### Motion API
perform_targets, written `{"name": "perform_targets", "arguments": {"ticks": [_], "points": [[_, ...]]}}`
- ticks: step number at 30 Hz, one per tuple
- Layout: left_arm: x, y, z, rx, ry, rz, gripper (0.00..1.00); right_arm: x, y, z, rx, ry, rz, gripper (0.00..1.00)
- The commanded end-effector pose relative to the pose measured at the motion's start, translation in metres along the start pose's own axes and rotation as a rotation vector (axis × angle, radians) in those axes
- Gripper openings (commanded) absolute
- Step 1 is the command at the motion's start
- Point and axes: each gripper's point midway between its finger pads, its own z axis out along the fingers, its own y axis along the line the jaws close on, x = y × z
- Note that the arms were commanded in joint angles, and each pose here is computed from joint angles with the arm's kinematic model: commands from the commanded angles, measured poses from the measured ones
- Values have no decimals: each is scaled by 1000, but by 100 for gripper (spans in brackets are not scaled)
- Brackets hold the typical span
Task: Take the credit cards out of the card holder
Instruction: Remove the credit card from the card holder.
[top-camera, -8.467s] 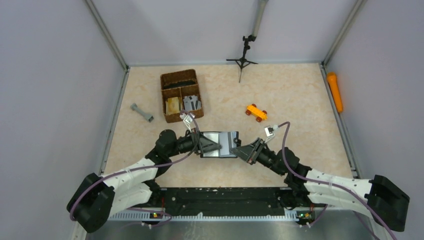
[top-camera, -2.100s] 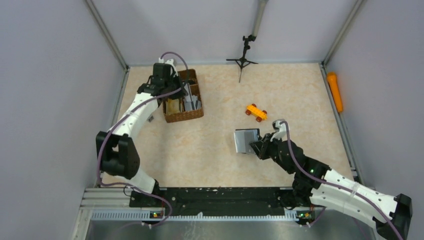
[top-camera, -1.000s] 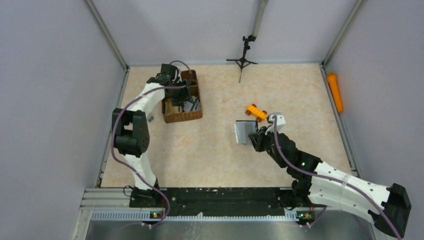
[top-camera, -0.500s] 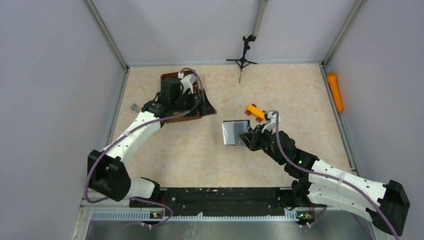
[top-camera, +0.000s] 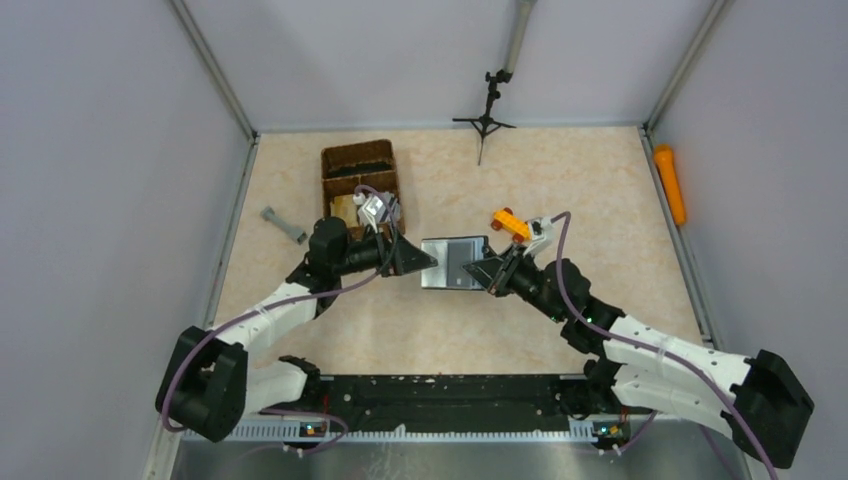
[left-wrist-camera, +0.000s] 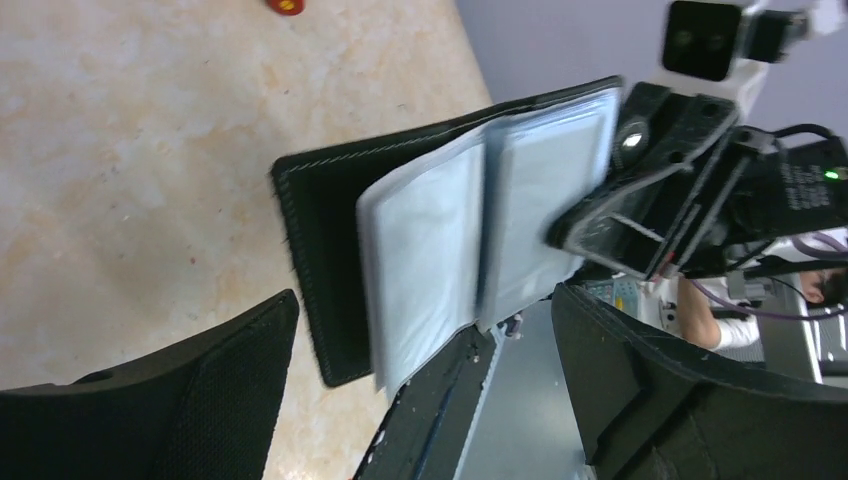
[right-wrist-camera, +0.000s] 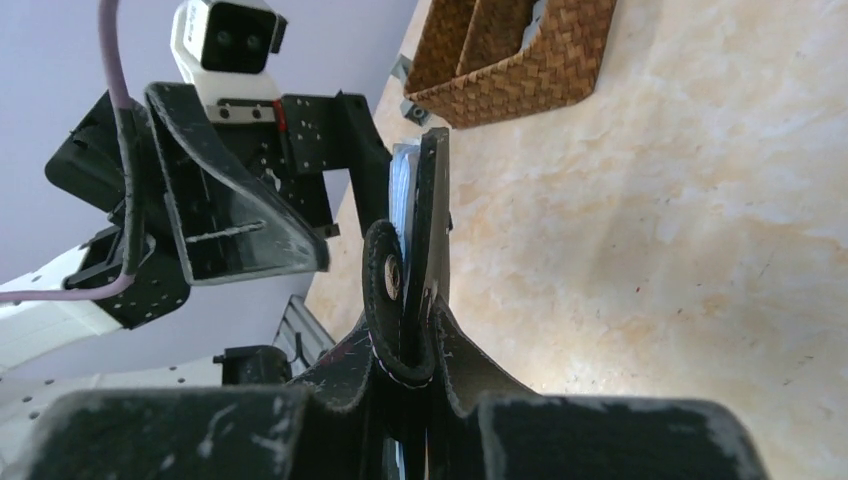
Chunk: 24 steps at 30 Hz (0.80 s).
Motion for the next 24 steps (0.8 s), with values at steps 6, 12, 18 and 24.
{"name": "perform_targets", "arguments": {"ticks": [6,12,18,24], "points": [[-10,-40,0,359,-2,-15,71,-3,11,11,-75,-35,129,0],[-2,-28,1,410,23,-95,5,11,-16,15,30,2,120,0],[15,9,13,292,68,-126,2,27,-44,8,117,55,26,18],[48,66,37,-37,168,-93,6,48,-74,-1,215,149,-87,39]]}}
